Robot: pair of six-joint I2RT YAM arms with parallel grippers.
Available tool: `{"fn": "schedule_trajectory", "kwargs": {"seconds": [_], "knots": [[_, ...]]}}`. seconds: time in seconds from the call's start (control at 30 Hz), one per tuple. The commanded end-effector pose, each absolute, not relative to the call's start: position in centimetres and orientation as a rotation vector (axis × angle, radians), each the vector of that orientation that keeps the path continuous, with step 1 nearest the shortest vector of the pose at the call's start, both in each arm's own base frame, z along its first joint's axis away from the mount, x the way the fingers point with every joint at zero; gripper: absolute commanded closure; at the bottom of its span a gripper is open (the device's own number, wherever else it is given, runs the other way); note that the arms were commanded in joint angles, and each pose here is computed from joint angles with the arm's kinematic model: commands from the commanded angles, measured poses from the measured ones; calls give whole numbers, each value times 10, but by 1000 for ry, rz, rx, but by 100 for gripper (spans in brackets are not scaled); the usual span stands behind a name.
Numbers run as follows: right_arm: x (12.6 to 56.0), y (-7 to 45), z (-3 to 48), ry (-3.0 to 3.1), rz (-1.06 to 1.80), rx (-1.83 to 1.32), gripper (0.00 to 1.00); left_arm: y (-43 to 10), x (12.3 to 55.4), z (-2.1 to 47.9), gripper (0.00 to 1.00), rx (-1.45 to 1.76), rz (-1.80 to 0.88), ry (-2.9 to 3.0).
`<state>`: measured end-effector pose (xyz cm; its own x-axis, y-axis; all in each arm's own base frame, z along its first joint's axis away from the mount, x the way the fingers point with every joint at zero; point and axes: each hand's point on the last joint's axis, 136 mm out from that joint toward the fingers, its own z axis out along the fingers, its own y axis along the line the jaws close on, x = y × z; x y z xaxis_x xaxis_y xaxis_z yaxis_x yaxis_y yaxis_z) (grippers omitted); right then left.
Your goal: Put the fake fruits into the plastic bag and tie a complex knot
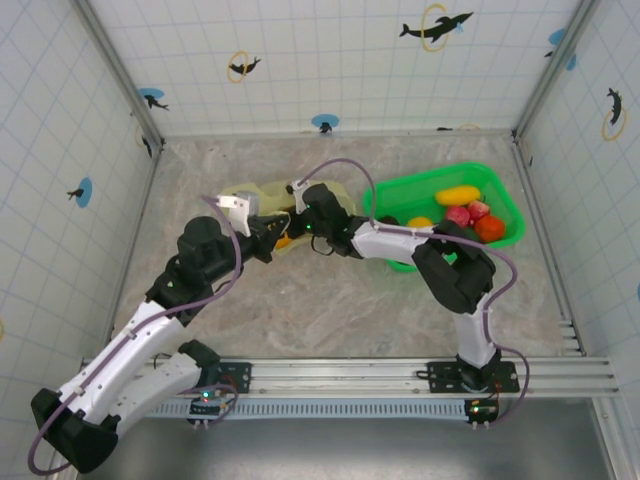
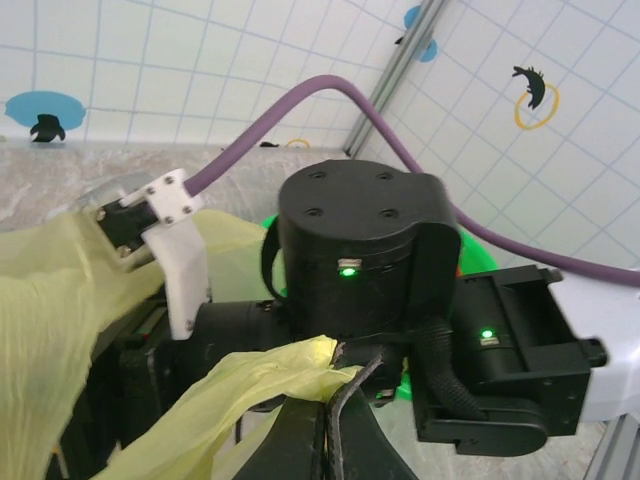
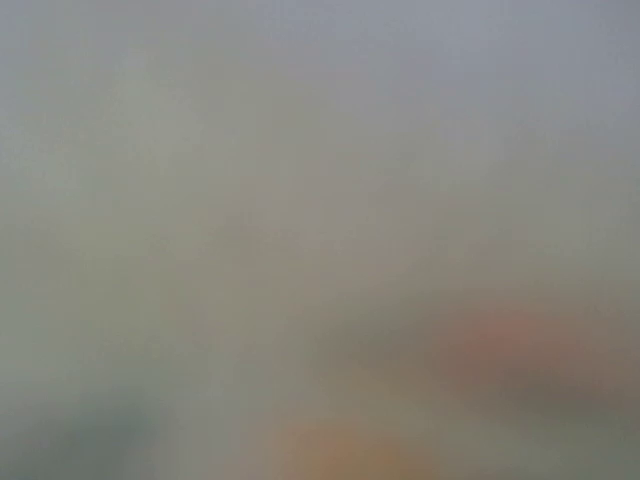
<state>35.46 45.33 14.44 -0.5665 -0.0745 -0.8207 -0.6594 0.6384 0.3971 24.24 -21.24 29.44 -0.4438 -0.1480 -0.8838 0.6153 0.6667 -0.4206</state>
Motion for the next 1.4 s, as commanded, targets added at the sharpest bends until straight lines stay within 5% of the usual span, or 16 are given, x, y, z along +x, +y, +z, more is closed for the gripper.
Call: {"fn": "schedule_trajectory", "kwargs": {"seconds": [0.0,0.17,0.33,0.5,0.8,1.0,1.37], "knots": [[351,441,185,1943,947,-558,13,-208,245,290,100,358,-891,1840],[343,409,198,1946,910,-515,22,-208,246,293,100,364,-879,1837],[323,375,224,1908,927,-495,46,-202,247,292,100,354,-836,1847],[296,347,248,1871,987,-538,52,-202,247,291,100,352,-839,1847],[314,238,254,1899,807,-238,44,-204,247,293,100,361,-848,1846],[345,158,200,2150,550,75,32,-210,245,295,100,380,-882,1842],[365,93,124,2391,34,269,22,-211,242,296,100,399,-896,1840]]}}
